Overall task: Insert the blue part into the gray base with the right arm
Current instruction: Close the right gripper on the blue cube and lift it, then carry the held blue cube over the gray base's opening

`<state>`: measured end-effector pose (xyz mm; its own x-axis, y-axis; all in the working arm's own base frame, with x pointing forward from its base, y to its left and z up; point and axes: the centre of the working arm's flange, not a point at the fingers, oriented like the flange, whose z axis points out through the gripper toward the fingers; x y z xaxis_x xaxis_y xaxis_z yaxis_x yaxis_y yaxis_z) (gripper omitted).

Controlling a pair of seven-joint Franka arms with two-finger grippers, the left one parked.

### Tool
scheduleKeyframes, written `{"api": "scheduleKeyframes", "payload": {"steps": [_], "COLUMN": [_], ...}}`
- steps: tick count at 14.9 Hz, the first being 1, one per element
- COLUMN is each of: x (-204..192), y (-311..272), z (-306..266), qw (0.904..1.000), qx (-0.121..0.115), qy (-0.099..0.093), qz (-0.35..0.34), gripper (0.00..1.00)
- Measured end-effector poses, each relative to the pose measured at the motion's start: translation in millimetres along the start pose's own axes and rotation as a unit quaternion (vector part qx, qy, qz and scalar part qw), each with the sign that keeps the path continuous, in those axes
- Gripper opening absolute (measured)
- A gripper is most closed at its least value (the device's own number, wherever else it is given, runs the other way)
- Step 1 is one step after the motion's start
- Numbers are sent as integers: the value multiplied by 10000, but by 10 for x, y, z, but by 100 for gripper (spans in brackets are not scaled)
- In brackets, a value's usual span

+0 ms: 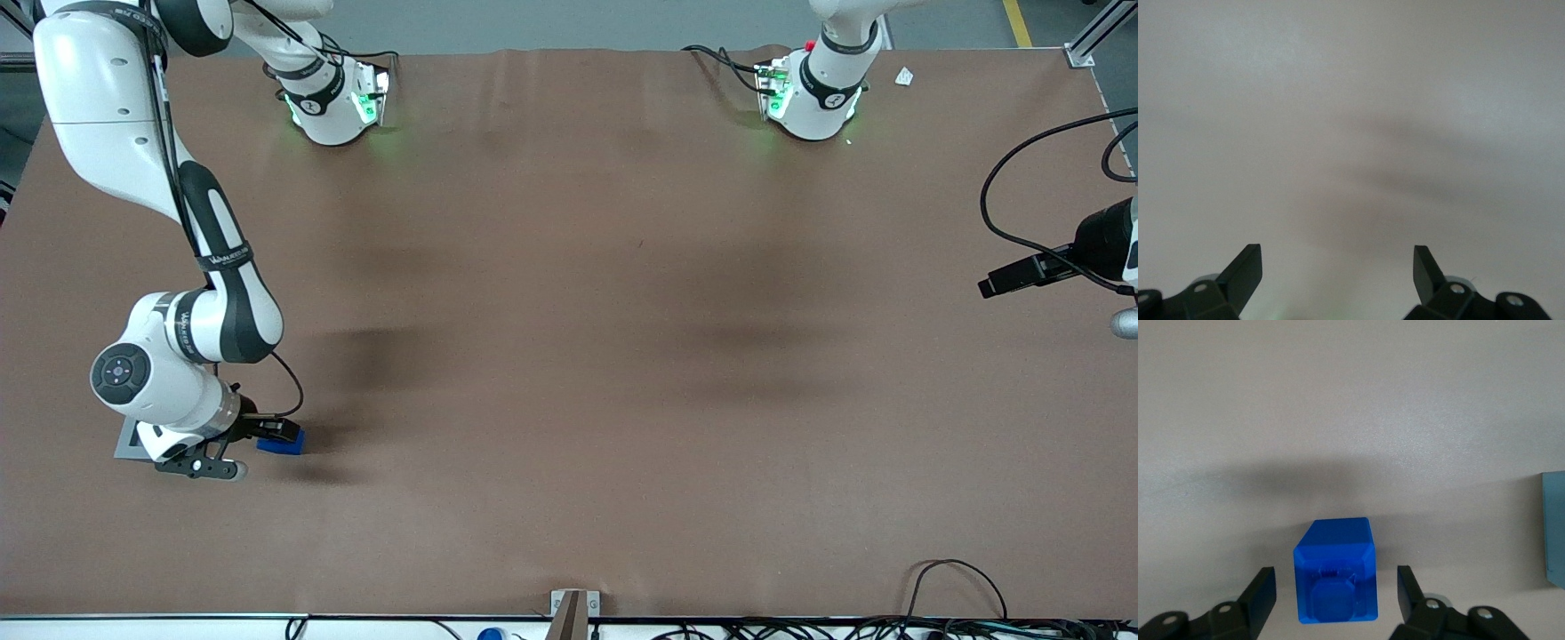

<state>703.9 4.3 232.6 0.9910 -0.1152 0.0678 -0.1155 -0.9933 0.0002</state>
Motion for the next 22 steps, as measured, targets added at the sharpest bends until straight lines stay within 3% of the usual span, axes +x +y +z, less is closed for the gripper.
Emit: {"api": "scheduleKeyframes", "payload": {"steps": [3, 4, 6, 7, 8, 15, 18, 22], "x": [-1, -1, -1, -1, 0, 70, 190, 239], "y": [0, 1, 0, 0, 0, 12, 131, 557], "z": [3, 4, 5, 5, 3, -111, -438, -1068], "qw": [10000, 10000, 10000, 10000, 10000, 10000, 9998, 9996], "qx": [0, 0, -1, -1, 0, -15, -68, -96], "qy": [-2, -3, -4, -4, -2, 28, -188, -258], "qz": [2, 4, 4, 5, 8, 17, 57, 25], "gripper": [80, 70, 67, 55, 51, 51, 51, 51]}}
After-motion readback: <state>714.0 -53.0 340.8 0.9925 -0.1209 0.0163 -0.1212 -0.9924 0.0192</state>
